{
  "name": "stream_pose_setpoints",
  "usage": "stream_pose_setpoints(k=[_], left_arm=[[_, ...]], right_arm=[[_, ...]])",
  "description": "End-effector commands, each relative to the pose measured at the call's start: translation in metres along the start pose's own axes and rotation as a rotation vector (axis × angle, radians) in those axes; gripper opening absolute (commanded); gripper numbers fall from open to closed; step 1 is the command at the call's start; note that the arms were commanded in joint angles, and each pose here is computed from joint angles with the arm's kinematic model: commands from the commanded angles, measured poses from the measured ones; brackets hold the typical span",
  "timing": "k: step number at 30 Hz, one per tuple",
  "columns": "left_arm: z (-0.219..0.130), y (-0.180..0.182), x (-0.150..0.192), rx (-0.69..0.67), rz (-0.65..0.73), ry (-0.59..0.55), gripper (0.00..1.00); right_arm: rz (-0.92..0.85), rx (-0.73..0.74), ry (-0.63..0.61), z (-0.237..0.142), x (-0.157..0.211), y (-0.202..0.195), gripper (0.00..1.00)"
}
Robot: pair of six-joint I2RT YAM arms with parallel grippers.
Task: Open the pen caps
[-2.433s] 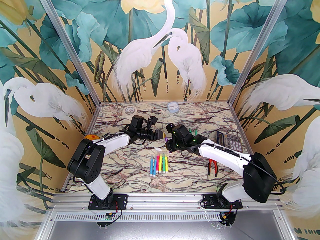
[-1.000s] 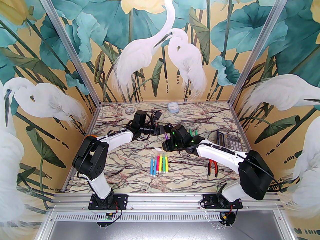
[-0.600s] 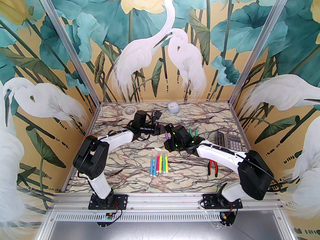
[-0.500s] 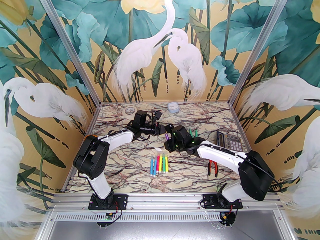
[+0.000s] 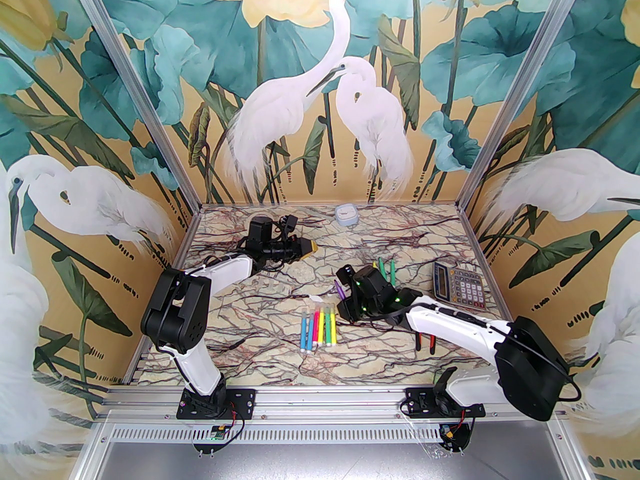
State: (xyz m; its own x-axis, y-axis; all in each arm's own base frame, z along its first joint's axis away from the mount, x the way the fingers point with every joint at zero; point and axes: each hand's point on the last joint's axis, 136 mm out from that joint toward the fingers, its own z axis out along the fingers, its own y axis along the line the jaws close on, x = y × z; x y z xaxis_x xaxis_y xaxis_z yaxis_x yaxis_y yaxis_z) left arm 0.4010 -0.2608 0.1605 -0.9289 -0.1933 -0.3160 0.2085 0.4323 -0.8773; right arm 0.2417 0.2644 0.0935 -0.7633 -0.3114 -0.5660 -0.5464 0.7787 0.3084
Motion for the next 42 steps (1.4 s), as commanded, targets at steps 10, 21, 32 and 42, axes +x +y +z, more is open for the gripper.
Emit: stream_pose_setpoints(k=[10,21,32,42], left_arm=[[-0.031,0.079,0.054,-0.774,0.108,0.216,0.00],[-0.034,0.110,0.087,-0.929,0.088,0.340,0.00],[-0.048,0.142,0.097,-1.077,0.087,0.395,0.05],[-0.049,0.156,0.087,-1.149,0.103,0.367,0.15]], right_arm=[[0.231,0.299,0.005,0.021,-0.028,-0.087,0.00],[0.311,0.415,0.080,0.045,-0.020,-0.131,0.00],[0.317,0.494,0.112,0.055,-0.021,-0.154,0.02],[0.332,0.554,0.155,0.058,-0.012,-0.168,0.07]])
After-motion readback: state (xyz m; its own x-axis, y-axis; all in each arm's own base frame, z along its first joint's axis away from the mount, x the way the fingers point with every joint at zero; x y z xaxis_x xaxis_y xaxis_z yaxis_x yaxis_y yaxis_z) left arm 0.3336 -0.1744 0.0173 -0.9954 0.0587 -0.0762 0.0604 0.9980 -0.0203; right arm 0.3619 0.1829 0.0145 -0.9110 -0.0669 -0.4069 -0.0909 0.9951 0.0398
